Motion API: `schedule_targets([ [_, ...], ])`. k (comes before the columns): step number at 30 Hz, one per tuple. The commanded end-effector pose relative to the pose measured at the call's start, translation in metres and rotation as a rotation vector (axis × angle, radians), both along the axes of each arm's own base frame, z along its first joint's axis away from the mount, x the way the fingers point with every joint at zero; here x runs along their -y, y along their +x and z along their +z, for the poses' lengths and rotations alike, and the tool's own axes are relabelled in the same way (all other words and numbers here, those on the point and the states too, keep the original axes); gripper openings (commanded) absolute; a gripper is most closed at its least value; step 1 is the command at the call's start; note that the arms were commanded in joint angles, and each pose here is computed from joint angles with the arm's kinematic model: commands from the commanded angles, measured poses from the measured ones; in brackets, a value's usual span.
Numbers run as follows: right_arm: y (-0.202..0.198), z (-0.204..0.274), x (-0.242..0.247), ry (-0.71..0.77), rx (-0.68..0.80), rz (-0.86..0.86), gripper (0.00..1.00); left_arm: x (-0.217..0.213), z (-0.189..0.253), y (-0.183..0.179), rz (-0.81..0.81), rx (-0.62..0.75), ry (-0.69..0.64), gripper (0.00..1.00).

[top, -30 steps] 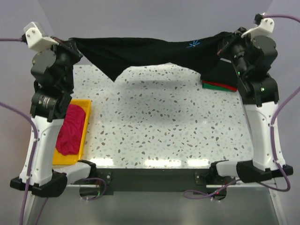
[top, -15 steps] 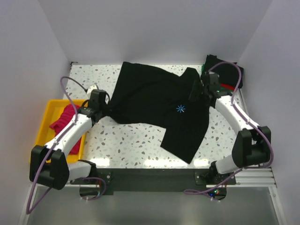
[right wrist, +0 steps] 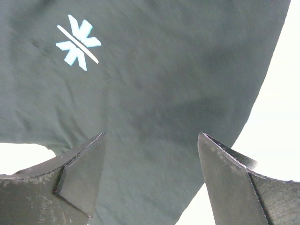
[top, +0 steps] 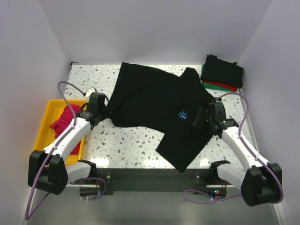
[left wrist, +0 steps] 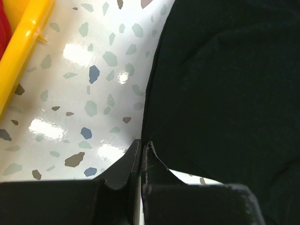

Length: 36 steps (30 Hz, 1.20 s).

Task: Fold and stack the t-shirts
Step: Flatten the tshirt out

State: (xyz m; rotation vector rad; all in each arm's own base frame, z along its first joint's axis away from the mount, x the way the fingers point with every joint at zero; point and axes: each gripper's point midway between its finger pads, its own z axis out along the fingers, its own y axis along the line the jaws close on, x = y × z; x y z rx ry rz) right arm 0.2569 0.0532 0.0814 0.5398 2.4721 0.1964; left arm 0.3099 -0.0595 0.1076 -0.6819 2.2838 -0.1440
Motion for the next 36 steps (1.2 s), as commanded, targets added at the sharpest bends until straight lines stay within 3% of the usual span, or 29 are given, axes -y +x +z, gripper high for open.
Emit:
schedule_targets([
  [1, -0.029, -0.006, 0.005, 0.035, -0.051, -0.087, 0.8, -0.012, 0.004, -0.005, 0.057, 0.023, 0.018, 0.0],
  [6, -0.058, -0.01, 0.024, 0.002, -0.06, -0.211, 0.76, -0.016, 0.001, -0.012, 0.071, 0.018, 0.029, 0.0],
  [14, -0.071, -0.032, 0.026, 0.012, -0.124, -0.288, 0.7, -0.029, -0.004, -0.017, 0.108, -0.006, 0.053, 0.0],
  [28, -0.057, -0.061, 0.039, -0.052, -0.128, -0.38, 0.65, -0.052, 0.004, -0.027, 0.191, -0.004, 0.076, 0.0],
  [36, -0.048, -0.067, 0.028, -0.018, -0.135, -0.308, 0.29, -0.069, -0.008, -0.05, 0.281, -0.035, 0.095, 0.0],
])
